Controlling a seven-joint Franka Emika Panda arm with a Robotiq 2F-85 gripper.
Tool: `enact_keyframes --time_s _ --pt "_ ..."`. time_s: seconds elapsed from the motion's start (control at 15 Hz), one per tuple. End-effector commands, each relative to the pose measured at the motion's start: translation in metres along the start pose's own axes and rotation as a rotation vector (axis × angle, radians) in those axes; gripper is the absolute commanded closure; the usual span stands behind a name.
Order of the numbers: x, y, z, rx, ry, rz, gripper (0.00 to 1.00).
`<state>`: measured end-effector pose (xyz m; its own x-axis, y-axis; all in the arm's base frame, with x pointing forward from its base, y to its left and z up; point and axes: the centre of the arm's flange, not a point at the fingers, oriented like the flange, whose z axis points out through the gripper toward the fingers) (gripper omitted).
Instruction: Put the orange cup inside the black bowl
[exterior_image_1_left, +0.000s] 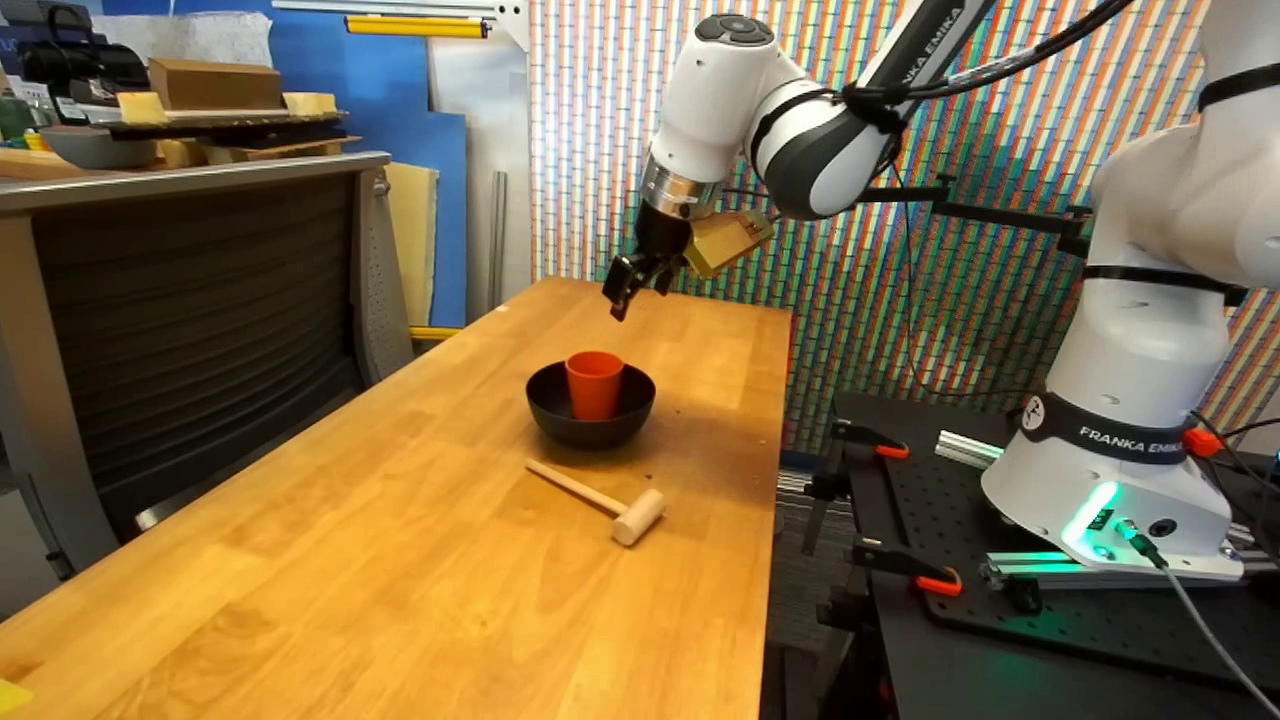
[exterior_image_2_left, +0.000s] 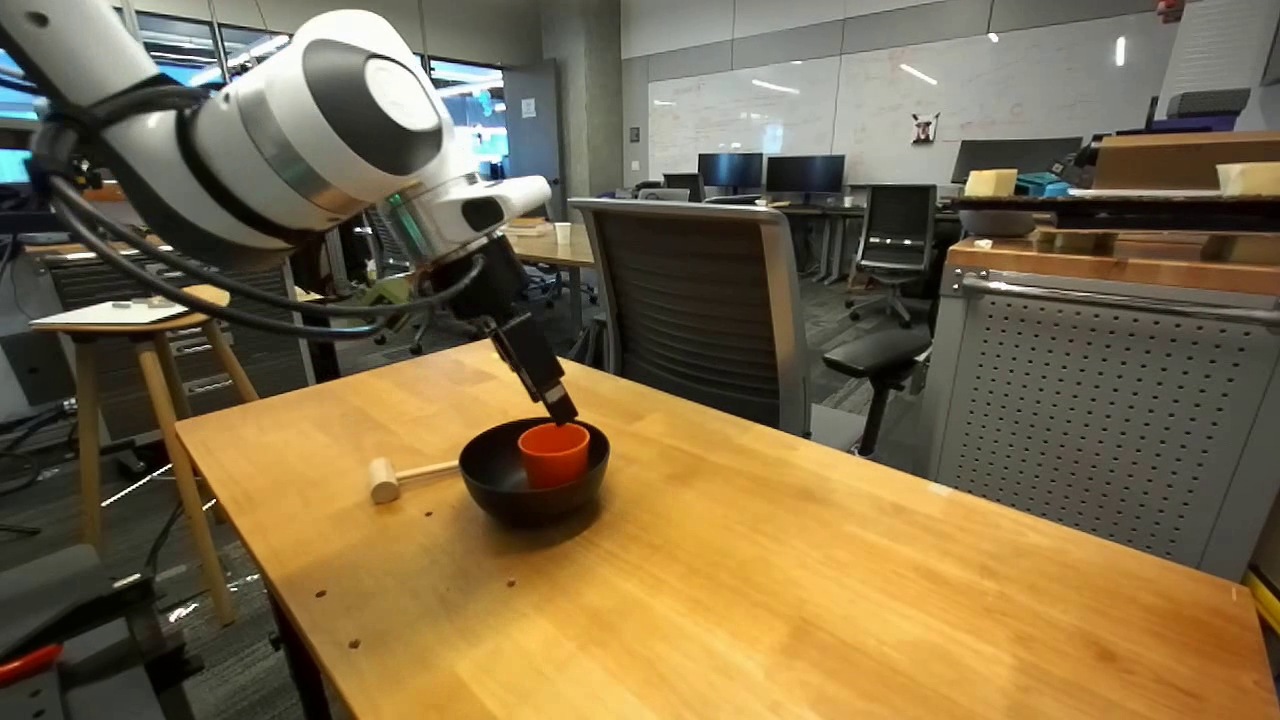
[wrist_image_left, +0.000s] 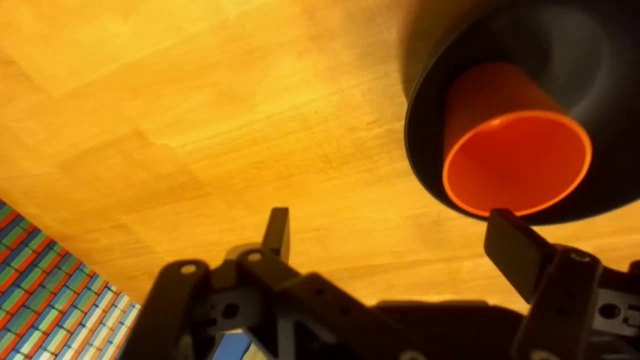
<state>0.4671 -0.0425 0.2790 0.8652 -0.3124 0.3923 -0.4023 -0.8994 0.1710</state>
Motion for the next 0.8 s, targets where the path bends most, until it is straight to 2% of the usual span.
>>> enact_keyframes --time_s 0.0,0.27,0.47,0.53,0.73 --pt "-0.003 -0.002 -0.082 0.045 -0.117 -0.148 0.00" --pt "-0.036 -0.053 -0.117 0.130 -0.212 -0.321 0.00" --pt "-0.036 -0.077 -0.158 0.119 -0.322 -0.472 0.00" --pt "-0.068 -0.089 -0.106 0.134 -0.272 -0.395 0.00" --pt "-0.059 -0.085 -0.123 0.136 -0.296 -0.453 0.00"
